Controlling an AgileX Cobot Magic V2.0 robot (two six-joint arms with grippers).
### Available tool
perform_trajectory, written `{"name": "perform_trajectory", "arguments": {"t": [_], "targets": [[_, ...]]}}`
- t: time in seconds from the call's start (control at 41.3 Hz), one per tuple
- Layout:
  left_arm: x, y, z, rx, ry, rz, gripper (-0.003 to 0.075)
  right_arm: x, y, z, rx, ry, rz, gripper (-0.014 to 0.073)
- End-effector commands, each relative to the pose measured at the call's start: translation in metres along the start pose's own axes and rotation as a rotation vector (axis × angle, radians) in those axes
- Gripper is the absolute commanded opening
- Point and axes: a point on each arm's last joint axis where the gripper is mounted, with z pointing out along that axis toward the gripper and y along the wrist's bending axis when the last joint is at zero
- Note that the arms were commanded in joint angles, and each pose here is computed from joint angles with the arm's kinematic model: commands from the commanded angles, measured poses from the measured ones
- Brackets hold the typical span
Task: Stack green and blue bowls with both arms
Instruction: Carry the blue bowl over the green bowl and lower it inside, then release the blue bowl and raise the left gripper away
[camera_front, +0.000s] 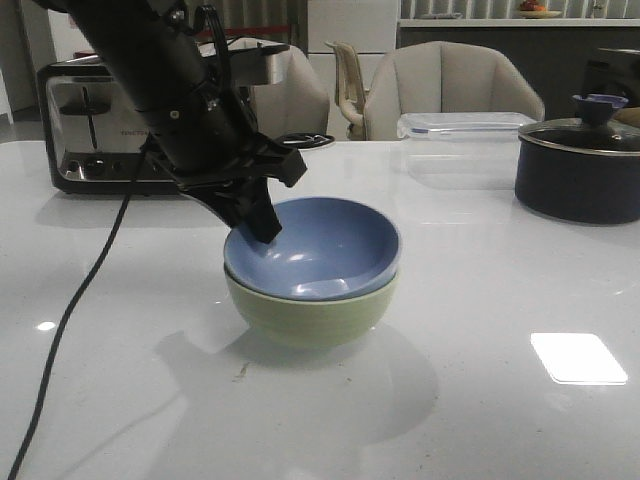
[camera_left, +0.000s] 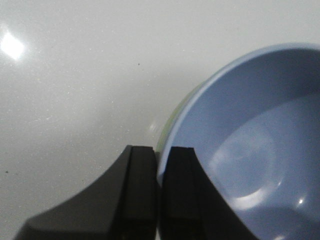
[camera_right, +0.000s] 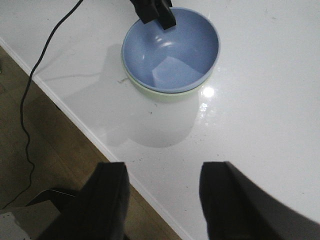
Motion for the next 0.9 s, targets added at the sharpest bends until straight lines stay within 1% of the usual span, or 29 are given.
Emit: {"name": "perform_trajectory", "arguments": {"t": [0.0,0.073,0.169,0.242,0.29,0.411,0.508,0.605,0.702,0.871], "targets": [[-0.019,-0.008,-0.030,0.005,-0.116,0.004,0.0116,-0.012,-0.001,-0.007,0.016,-0.085,-0.010,0.0443],[-0.019,-0.010,-0.032,0.021,-0.084,0.007,0.0199,-0.012,-0.001,-0.007,0.016,-0.085,-0.010,0.0443],[-0.020,-0.012,-0.037,0.039,-0.052,0.013,0.0375,-0.012,-0.001,-0.007,0.016,-0.085,-0.010,0.0443],[-0.021,-0.015,-0.045,0.051,-0.038,0.020,0.0452,-0.012,-0.001,-0.007,0.016,-0.085,-0.010,0.0443],[-0.021,-0.017,-0.053,0.058,-0.039,0.024,0.0463,-0.012,-0.001,-0.007,0.016,-0.085,-0.010,0.0443],[-0.020,-0.024,-0.084,0.069,-0.061,0.041,0.0457,-0.012,-0.001,-0.007,0.016,-0.085,-0.010,0.0443],[-0.018,-0.032,-0.122,0.067,-0.128,0.063,0.0457,-0.011,-0.001,-0.007,0.015,-0.083,-0.010,0.0443],[-0.011,-0.042,-0.155,0.063,-0.198,0.087,0.0457,-0.011,-0.001,-0.007,0.014,-0.079,-0.010,0.0443],[0.006,-0.053,-0.185,0.059,-0.264,0.111,0.0457,-0.011,-0.001,-0.007,0.014,-0.079,-0.010,0.0443],[0.045,-0.070,-0.211,0.068,-0.309,0.150,0.0457,-0.011,-0.001,-0.007,0.014,-0.079,-0.010,0.0443]]}}
